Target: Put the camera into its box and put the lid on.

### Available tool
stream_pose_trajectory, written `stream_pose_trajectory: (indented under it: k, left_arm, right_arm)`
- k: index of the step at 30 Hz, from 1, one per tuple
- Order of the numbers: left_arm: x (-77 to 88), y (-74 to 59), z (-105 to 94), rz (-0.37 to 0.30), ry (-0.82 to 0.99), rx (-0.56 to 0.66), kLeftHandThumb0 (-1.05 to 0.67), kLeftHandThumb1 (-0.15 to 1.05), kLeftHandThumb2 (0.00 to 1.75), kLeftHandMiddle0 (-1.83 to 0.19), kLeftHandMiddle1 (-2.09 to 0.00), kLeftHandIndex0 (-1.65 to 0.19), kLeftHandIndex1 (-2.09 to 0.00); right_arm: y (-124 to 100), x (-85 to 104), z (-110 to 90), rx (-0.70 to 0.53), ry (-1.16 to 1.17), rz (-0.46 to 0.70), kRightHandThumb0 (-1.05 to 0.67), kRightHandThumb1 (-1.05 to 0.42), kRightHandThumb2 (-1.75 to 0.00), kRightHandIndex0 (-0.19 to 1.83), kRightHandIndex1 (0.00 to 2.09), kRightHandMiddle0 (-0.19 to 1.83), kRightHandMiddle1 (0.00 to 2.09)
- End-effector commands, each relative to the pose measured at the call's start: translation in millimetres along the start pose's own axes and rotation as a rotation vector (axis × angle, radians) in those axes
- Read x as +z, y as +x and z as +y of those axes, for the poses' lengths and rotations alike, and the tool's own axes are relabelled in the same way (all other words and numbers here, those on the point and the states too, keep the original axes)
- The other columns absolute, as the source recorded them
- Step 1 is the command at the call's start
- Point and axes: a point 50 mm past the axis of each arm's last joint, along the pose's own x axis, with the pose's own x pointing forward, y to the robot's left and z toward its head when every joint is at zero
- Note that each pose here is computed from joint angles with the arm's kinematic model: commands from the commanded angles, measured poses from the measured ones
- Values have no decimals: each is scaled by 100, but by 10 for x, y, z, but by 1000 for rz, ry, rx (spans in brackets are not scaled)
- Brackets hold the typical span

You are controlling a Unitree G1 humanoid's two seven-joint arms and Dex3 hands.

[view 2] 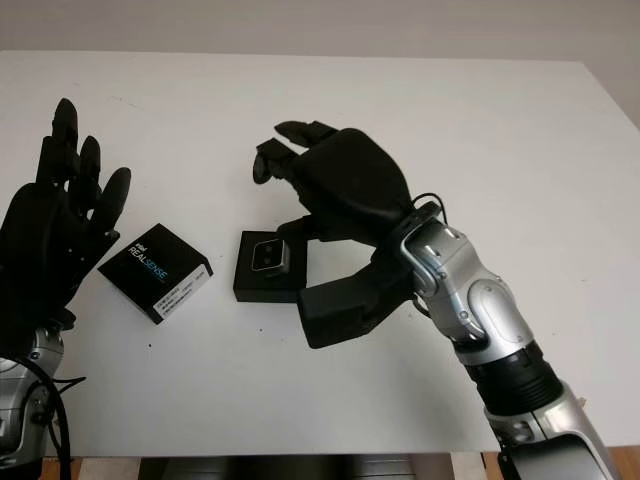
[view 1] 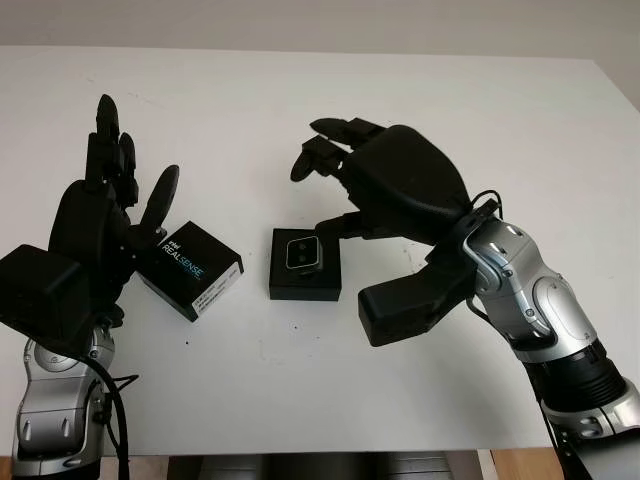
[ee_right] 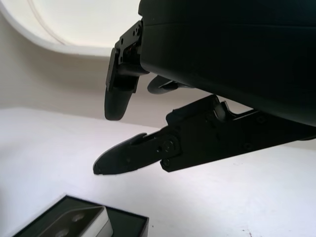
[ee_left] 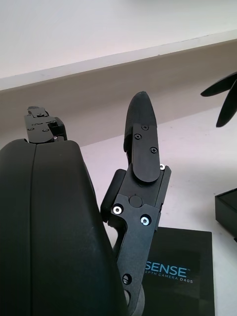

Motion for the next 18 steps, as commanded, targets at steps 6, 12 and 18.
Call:
stream_pose_trajectory:
  k: [6,12,18]
  left_arm:
    - [1,-37,15,2,-9,9,-61,105,39,14,-5,19,-3]
    - [1,-43,26,6,-3,15,-61,105,38,13,-5,19,-4]
    - [8,-45,28,3,1,13,-61,105,38,13,-5,19,-4]
  right_arm:
    - [-137,-200,91,3,193,-52,-53,-105,-22,35,14,21,90]
    - [-283,-260,215,87,285,-95,-55,-105,-36,26,7,12,70]
    - [-400,-275,355,163,352,-135,-59,-105,-41,22,5,9,62]
